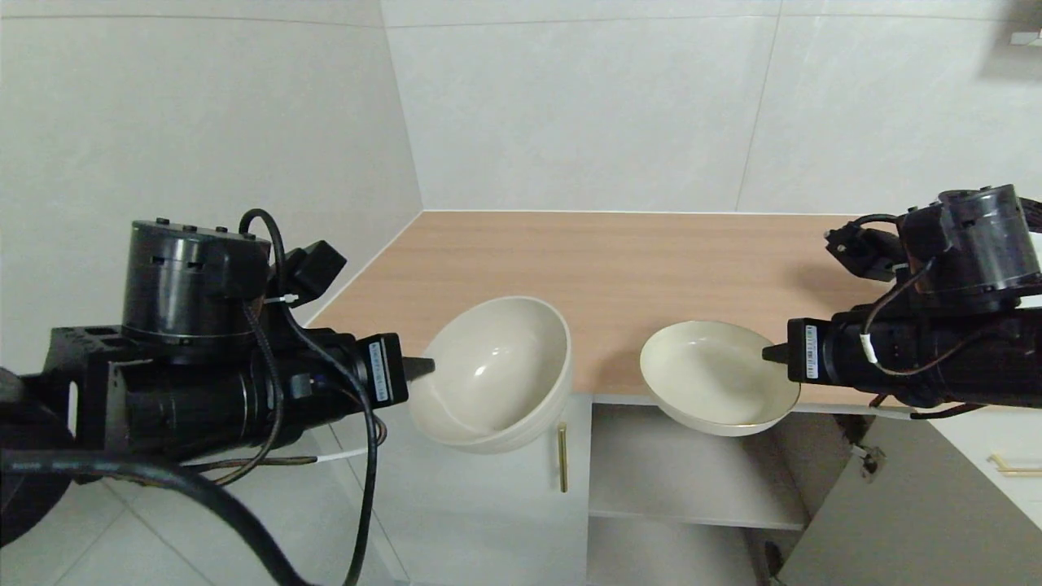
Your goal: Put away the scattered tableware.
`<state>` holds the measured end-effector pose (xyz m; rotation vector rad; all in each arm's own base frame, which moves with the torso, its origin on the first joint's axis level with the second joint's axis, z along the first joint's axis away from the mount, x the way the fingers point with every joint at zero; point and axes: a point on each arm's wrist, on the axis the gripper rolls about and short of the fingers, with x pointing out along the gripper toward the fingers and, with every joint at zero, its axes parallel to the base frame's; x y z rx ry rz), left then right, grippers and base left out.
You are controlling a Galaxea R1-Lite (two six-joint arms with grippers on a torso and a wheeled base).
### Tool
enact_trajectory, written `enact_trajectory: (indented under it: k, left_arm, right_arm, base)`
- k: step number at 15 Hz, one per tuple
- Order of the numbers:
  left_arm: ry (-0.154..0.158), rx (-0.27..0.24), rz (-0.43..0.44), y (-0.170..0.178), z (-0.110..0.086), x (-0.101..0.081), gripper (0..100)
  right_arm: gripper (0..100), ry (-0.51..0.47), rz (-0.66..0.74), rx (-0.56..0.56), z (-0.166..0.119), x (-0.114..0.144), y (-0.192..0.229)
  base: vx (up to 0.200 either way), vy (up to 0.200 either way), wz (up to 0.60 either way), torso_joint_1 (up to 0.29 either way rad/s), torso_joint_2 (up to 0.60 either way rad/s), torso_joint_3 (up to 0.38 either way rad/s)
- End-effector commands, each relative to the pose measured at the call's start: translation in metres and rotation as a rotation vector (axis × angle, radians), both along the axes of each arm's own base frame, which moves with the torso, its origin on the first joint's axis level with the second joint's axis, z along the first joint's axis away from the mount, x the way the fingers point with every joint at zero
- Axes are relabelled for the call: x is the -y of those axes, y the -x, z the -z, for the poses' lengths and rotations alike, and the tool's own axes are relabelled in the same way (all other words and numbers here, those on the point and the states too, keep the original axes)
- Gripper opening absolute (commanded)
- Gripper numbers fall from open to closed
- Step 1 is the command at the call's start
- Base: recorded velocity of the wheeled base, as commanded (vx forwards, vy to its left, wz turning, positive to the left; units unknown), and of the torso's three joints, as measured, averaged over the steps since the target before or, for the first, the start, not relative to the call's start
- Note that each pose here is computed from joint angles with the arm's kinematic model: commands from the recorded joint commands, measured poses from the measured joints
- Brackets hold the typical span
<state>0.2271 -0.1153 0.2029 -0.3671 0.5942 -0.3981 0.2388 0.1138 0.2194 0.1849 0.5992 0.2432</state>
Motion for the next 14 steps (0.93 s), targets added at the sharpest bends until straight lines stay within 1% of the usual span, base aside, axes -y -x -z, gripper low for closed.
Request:
enact_trajectory:
  k: [1,3,4,6,9,14]
  left_arm:
    - [0.0,0.003,0.002,0.007,0.0,-0.004,0]
    - [-0.01,-0.016,0.002,0.003,0.006,-0.002,0]
    - [-0.013,-0.023,0.002,0.002,0.008,-0.001,0]
    - [-0.014,-0.021,0.002,0.001,0.007,-0.001,0]
    - [-0.021,-0.016,0.005,0.001,0.007,-0.001,0]
    - [-0.021,-0.015,0.005,0.002,0.007,-0.001,0]
  right_arm:
    - [0,-0.015,-0.005,0.028,-0.008,0.007,0.013]
    - [0,-0.005,0.0,0.014,-0.003,0.007,0.011]
    - [0,0.0,0.0,0.007,-0.001,0.007,0.009]
    - [0,0.02,-0.002,-0.003,0.003,0.005,0.006]
    - [0,0.03,-0.002,-0.011,0.006,0.005,0.004]
    - [0,0.035,-0.003,-0.021,0.009,0.004,0.003]
  base:
    - [0.0,0.0,0.0,0.0,0.0,0.0]
    - [0.0,0.0,0.0,0.0,0.0,0.0]
    - [-0.2,0.0,0.0,0.007,0.0,0.007]
    - [-0.2,0.0,0.0,0.007,0.0,0.002]
    - [0.0,0.0,0.0,0.0,0.0,0.0]
    - [0.0,0.0,0.0,0.0,0.0,0.0]
